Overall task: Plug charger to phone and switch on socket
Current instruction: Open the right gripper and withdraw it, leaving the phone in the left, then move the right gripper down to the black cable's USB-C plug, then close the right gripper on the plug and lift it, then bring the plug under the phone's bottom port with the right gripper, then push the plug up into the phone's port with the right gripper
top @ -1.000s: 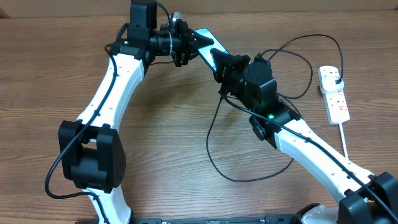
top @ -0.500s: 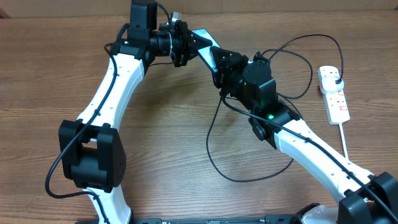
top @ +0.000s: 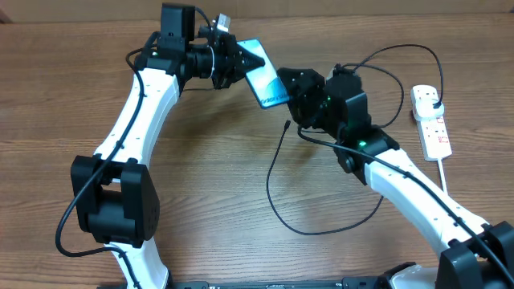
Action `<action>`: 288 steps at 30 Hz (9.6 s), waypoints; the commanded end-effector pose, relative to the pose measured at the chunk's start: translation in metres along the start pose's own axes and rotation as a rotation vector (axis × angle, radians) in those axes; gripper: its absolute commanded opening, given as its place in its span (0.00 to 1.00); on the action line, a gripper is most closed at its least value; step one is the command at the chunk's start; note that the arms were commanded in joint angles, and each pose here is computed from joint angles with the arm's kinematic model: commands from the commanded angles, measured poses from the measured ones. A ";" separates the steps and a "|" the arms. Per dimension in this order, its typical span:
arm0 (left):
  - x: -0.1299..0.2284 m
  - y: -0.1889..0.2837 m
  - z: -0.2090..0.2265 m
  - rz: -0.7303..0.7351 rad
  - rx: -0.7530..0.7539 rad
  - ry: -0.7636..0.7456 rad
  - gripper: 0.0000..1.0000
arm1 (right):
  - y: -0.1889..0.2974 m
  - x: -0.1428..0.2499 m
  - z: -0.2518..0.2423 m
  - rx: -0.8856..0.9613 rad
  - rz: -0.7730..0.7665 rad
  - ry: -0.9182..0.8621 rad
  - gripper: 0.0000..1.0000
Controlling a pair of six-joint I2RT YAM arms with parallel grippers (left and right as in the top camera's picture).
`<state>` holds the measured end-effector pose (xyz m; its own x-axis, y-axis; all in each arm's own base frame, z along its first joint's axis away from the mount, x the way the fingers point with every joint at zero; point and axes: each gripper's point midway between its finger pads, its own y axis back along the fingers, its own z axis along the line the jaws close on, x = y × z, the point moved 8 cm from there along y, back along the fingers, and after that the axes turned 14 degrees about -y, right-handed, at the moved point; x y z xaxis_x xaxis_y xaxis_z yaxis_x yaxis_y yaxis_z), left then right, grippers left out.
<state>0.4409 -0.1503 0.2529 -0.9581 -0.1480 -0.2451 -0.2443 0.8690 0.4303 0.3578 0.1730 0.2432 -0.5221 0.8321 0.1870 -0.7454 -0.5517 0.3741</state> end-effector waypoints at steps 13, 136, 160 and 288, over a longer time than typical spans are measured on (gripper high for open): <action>0.009 0.045 0.036 0.054 -0.024 -0.185 0.04 | 0.030 -0.053 -0.038 0.293 0.056 0.389 0.69; 0.029 0.060 0.003 0.123 0.415 -0.230 0.04 | 0.090 0.023 0.023 0.081 0.596 0.806 0.04; 0.033 0.057 -0.009 0.143 0.518 -0.229 0.04 | 0.098 0.105 -0.025 0.065 0.670 0.778 0.04; 0.052 0.027 -0.030 0.242 0.553 -0.228 0.04 | 0.078 0.083 -0.012 0.031 0.527 0.750 0.04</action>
<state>0.3876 -0.1381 0.2685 -0.9148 0.1128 -0.3878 0.1012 0.9936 0.0503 0.2350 0.2083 0.2731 -0.9629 0.1238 -0.2398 -0.2208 -0.8724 0.4361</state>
